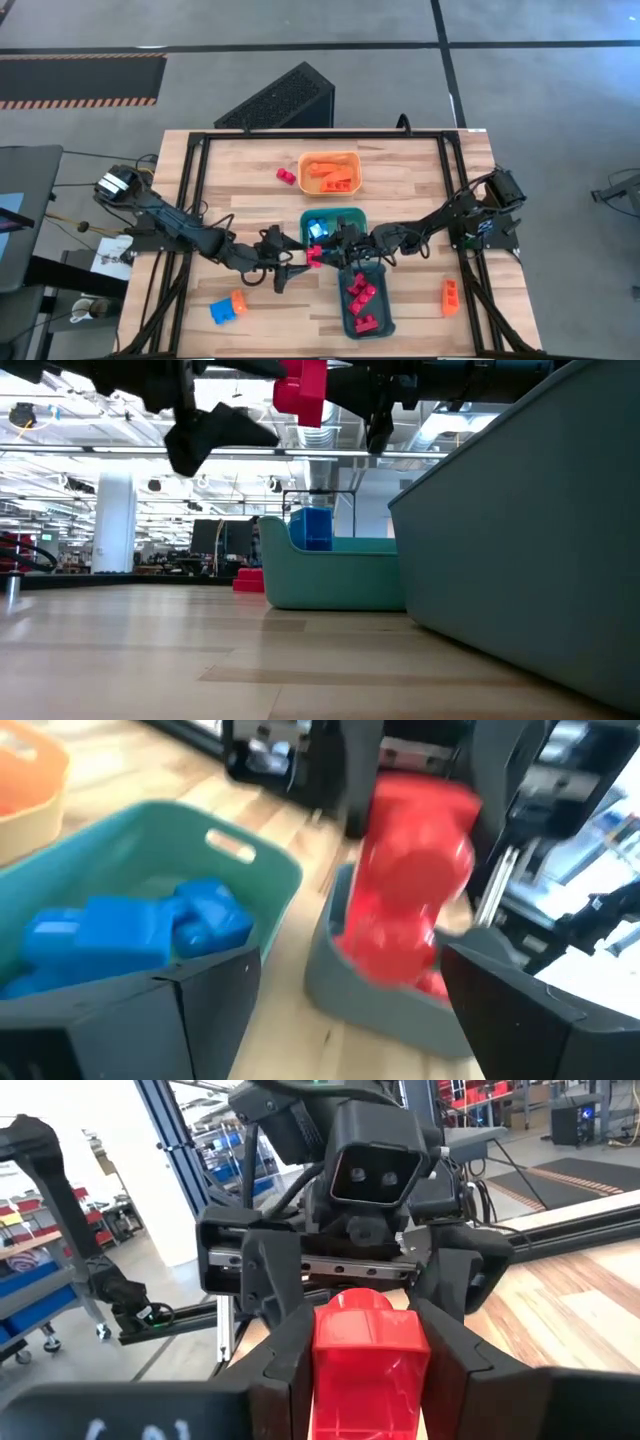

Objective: Sort & place blocks by color
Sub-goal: Put the red game piece into the blue bin

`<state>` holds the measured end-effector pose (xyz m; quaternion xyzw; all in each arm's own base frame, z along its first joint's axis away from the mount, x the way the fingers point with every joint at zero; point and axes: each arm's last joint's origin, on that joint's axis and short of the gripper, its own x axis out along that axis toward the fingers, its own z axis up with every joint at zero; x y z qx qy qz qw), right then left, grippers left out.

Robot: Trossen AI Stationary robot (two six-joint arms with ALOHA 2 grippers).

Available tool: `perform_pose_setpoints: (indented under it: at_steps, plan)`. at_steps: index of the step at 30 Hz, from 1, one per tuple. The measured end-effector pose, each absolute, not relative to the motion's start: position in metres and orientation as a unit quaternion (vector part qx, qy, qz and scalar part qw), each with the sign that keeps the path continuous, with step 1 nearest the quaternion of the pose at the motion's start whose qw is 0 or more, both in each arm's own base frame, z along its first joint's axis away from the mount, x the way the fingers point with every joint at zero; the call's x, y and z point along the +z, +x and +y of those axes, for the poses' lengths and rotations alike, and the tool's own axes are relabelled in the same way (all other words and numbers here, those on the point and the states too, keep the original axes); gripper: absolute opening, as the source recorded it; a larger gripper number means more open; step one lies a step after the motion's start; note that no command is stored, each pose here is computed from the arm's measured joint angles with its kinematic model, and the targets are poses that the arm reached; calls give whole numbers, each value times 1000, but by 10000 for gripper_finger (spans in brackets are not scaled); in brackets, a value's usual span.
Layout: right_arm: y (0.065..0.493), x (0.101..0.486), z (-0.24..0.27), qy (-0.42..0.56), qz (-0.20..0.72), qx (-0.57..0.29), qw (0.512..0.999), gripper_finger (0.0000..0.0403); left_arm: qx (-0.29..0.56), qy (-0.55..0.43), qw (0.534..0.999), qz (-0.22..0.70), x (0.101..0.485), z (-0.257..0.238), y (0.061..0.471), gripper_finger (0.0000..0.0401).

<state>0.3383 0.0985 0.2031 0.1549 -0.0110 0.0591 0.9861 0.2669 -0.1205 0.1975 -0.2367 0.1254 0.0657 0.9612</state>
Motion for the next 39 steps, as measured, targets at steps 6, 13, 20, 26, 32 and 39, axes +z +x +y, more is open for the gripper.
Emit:
perform_pose_setpoints:
  at_steps: [6,13,20,26,32,39]
  plan:
    - [334,211,97,154,9,56,986,135,88,-212,962,144,208,-121,251,293]
    - [295,258,115,113,26,73,991,136,126,-113,980,102,231,-126,229,293]
    - [256,263,148,61,90,46,993,137,131,-69,984,96,235,-127,224,293]
    - [237,247,174,108,162,67,979,138,120,-86,986,76,221,-124,218,293]
    - [226,227,190,145,223,57,962,140,86,-115,989,29,210,-121,208,293]
    - [224,206,203,178,262,45,947,141,70,-127,989,15,210,-120,207,293]
